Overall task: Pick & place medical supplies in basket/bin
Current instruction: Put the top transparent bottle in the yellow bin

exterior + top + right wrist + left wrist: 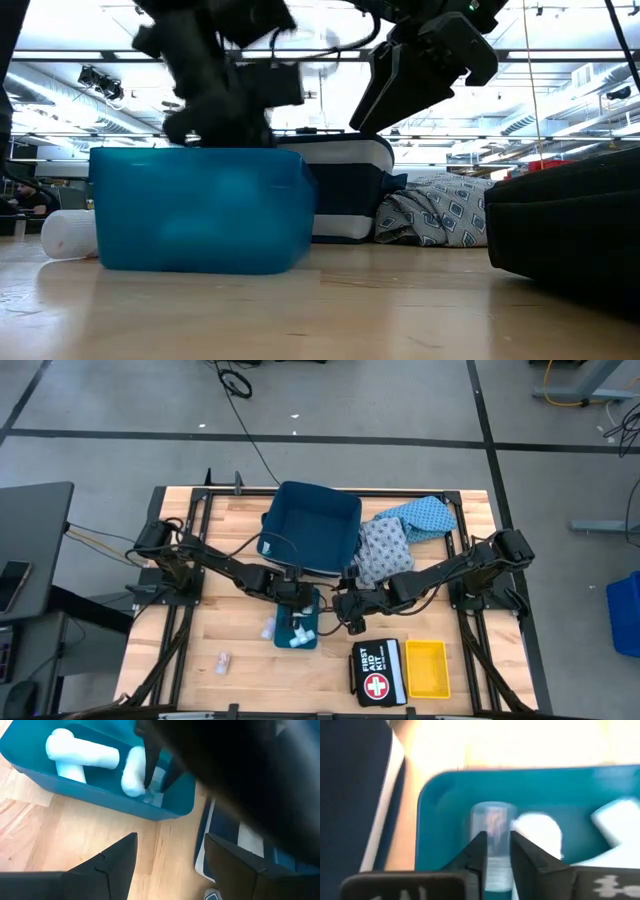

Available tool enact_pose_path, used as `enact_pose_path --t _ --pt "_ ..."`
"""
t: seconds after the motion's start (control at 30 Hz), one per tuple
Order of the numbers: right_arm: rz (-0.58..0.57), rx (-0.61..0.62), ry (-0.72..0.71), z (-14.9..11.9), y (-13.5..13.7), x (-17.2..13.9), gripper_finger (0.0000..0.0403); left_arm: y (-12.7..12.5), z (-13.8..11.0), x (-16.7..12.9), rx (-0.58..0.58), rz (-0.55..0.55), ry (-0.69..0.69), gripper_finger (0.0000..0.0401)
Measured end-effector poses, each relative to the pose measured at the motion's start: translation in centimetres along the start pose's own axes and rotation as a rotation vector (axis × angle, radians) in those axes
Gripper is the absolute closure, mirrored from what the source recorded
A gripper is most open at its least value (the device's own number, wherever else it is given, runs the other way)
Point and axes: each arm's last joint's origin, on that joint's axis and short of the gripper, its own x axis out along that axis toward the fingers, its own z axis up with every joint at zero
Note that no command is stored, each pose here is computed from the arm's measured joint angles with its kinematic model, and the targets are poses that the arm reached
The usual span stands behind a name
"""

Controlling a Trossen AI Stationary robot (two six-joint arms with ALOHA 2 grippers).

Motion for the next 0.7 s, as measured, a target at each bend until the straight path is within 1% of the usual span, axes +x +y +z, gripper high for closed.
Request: enact_pose_path --t 0.17,0.27,0.33,0.5,0.6,0.7 --pt "0.0 -0.001 0.001 0.0 0.0 0.0 0.0163 -0.4 -0.1 -1.3 0.02 0.032 -0.009 0.0363" --pt "0.007 -0.002 0.0 0.0 0.0 0.0 0.0163 -0.4 0.3 -2.6 0.015 0.018 -0.045 0.039" --pt "0.008 0.001 -0.001 0.0 0.0 0.0 0.0163 -0.3 0.4 -3.1 0.015 0.0 -0.047 0.04" --pt "0.009 0.002 0.0 0.0 0.0 0.0 0.0163 -0.3 0.3 -2.9 0.032 0.006 -0.039 0.0395" --pt "0.012 0.002 0.001 0.0 0.0 0.0 0.0163 -0.3 0.1 -2.7 0.073 0.009 -0.022 0.0389" --pt "0.012 0.001 0.001 0.0 0.0 0.0 0.0163 -0.4 0.1 -2.6 0.12 0.011 -0.02 0.0372"
